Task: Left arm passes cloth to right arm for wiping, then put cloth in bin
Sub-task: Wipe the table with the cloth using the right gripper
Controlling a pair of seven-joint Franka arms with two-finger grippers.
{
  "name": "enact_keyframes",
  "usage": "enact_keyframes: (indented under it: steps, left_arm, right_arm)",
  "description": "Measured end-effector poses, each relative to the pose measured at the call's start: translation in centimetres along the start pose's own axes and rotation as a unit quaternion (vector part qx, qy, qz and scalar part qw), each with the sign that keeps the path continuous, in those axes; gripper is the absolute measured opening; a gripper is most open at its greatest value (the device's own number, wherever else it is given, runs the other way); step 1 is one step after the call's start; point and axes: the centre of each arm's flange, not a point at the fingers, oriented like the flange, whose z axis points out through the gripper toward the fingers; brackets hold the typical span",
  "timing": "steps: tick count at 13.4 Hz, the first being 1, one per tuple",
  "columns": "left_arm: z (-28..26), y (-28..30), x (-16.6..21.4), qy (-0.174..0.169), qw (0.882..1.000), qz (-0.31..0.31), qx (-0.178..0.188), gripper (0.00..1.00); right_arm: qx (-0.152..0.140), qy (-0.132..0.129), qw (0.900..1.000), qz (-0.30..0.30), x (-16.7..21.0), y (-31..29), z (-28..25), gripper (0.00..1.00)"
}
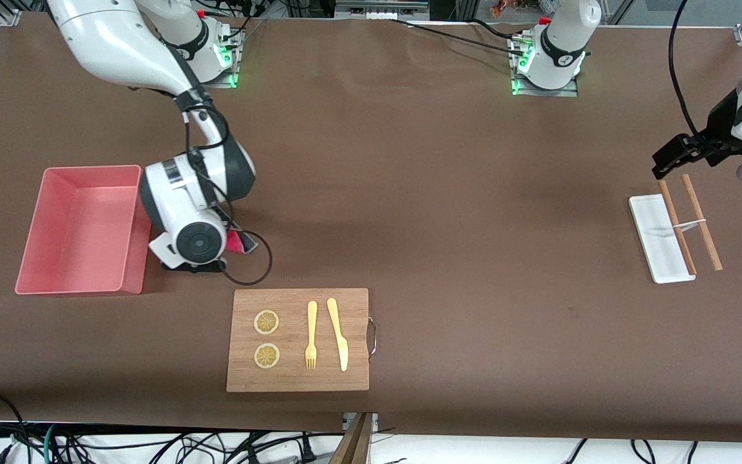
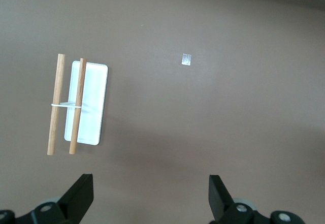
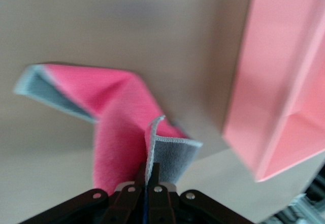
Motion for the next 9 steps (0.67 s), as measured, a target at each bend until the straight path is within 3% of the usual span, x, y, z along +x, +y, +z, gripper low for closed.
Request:
enact_keyframes:
  steps: [2, 5, 7, 9]
  left_arm:
    - [0.5, 0.1, 0.8, -0.01, 1.0, 0.004, 0.002, 1.0]
    - [0.6, 0.0, 0.9, -0.015, 0.997, 0.073, 0.002, 1.0]
    - [0.4, -0.2, 1.0, -0.015, 0.996, 0.088, 0.002, 1.0]
    - [0.4, -0.5, 1.0, -0.016, 0.996, 0.09, 0.002, 1.0]
  right_arm:
    - [0.038, 0.003, 0.999, 0.026, -1.3, -3.5, -0.6, 0.02]
    - [0.107, 0.005, 0.993, 0.057, -2.8, -7.4, -2.0, 0.02]
    - [0.147, 0.01, 0.986, 0.082, -4.0, -10.1, -3.0, 0.02]
    - [0.198, -0.004, 0.975, 0.105, -4.9, -12.1, -4.0, 0.02]
